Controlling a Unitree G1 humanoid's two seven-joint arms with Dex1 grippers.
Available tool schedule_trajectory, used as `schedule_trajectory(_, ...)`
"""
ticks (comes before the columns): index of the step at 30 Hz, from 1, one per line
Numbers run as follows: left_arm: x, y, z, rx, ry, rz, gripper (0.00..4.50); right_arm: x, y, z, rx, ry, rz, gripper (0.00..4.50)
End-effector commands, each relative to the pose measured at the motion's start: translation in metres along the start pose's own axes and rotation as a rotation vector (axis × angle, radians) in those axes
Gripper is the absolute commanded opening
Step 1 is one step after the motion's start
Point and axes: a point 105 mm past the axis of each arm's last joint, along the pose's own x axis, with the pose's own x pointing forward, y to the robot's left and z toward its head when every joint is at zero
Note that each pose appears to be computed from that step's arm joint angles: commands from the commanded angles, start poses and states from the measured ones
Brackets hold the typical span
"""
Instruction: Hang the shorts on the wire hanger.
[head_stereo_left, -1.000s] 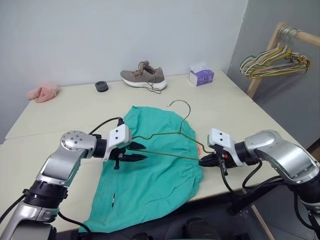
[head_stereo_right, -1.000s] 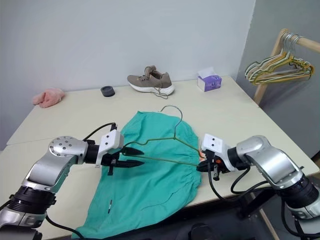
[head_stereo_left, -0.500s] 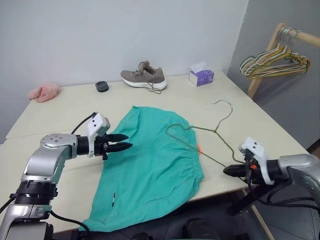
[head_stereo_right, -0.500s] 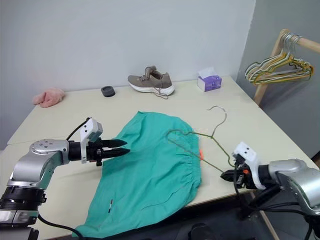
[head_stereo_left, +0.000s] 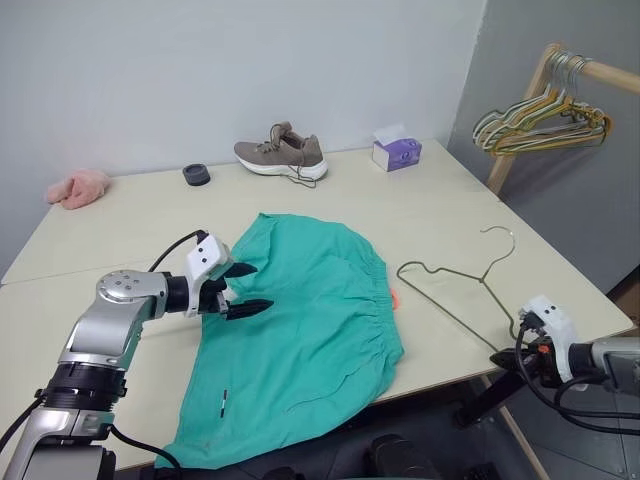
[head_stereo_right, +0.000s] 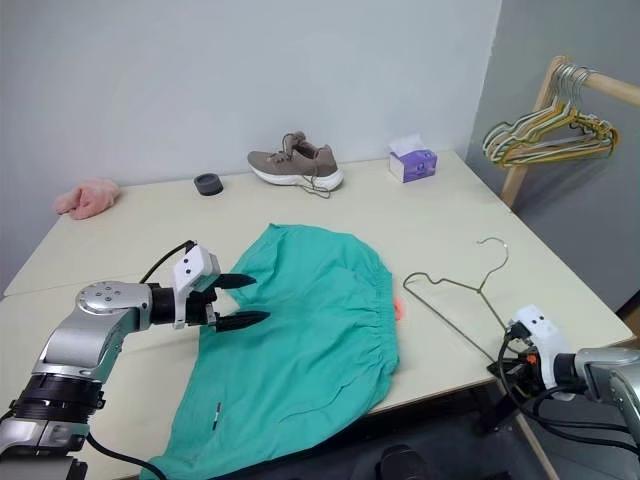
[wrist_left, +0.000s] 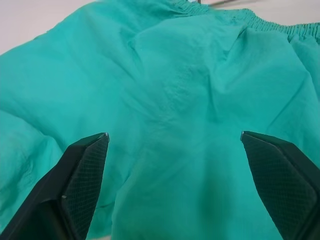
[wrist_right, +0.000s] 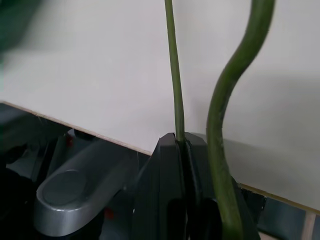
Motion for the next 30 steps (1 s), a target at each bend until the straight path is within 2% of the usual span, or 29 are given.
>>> schedule_trajectory(1,-0.003,0.000,0.011,0.050,-0.028,0.016,4.47,-0.004,0.011,0.021,-0.095,-0.033,0.046,0.00)
schedule_trajectory(8,-0.011,0.006,0.005,0.052,-0.018,0.071,4.47,-0.006,0.024,0.040,-0.227,-0.054,0.085,0.00)
schedule_trajectory(15,-0.014,0.013,0.005,0.066,-0.025,0.123,4.47,0.004,0.040,0.043,-0.362,-0.035,0.106,0.00)
schedule_trajectory(18,-0.015,0.016,0.006,0.075,-0.029,0.143,4.47,0.010,0.038,0.045,-0.411,-0.021,0.063,0.00)
schedule_trajectory(25,-0.013,0.019,0.003,0.092,-0.025,0.157,4.47,0.018,0.021,0.050,-0.389,-0.015,-0.014,0.00)
schedule_trajectory(30,-0.012,0.019,0.002,0.097,-0.027,0.154,4.47,0.029,0.024,0.056,-0.215,-0.038,0.053,0.00)
